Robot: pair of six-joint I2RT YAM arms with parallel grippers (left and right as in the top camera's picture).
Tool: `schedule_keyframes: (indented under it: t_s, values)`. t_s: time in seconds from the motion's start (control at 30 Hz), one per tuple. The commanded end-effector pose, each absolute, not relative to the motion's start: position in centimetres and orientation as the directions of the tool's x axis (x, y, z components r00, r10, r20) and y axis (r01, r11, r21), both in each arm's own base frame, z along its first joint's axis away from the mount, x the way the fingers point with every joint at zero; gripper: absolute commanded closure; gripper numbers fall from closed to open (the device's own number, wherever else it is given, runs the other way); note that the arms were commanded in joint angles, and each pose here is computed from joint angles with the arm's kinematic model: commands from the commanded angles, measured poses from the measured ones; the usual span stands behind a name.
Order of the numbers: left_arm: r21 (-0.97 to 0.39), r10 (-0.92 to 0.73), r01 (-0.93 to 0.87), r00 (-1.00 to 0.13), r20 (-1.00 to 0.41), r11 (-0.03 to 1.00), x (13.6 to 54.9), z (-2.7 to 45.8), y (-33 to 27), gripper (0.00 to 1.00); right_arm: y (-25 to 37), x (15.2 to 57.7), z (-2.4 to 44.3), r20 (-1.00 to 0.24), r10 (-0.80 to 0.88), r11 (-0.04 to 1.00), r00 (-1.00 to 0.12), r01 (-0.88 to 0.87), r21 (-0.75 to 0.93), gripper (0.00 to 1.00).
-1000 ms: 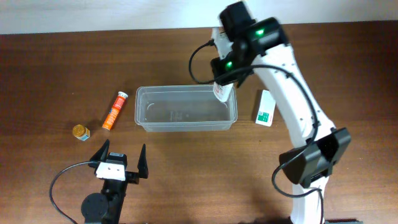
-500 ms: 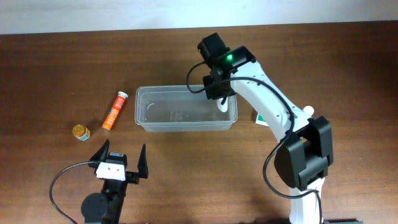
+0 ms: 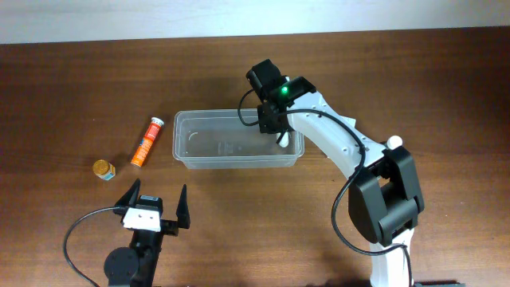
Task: Pack container
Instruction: 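Carry the lotion bottle into the container's right end and release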
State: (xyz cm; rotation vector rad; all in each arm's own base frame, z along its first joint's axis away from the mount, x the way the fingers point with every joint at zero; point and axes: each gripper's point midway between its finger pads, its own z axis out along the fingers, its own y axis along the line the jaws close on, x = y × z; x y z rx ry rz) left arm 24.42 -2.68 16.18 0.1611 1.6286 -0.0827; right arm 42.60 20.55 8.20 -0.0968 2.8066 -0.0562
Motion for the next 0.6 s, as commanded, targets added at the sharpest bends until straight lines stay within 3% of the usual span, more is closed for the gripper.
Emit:
schedule_keyframes:
  t_s: [0.0, 0.37, 0.57]
  values:
    - [0.060, 0.069, 0.151, -0.054, -0.996, 0.987, 24.43, 16.00, -2.58, 0.01, 20.44, 42.90, 9.75, -0.373, -0.042, 0.998, -0.927, -0.025, -0.051, 0.75]
    - [0.060, 0.069, 0.151, -0.054, -0.996, 0.987, 24.43, 16.00, -2.58, 0.01, 20.36, 42.77, 9.70, -0.369, 0.018, 0.999, -0.929, 0.032, -0.031, 0.69]
    - [0.060, 0.069, 0.151, -0.054, -0.996, 0.987, 24.43, 16.00, -2.58, 0.01, 20.29, 42.67, 9.66, -0.365, 0.020, 0.999, -0.931, 0.034, -0.033, 0.53]
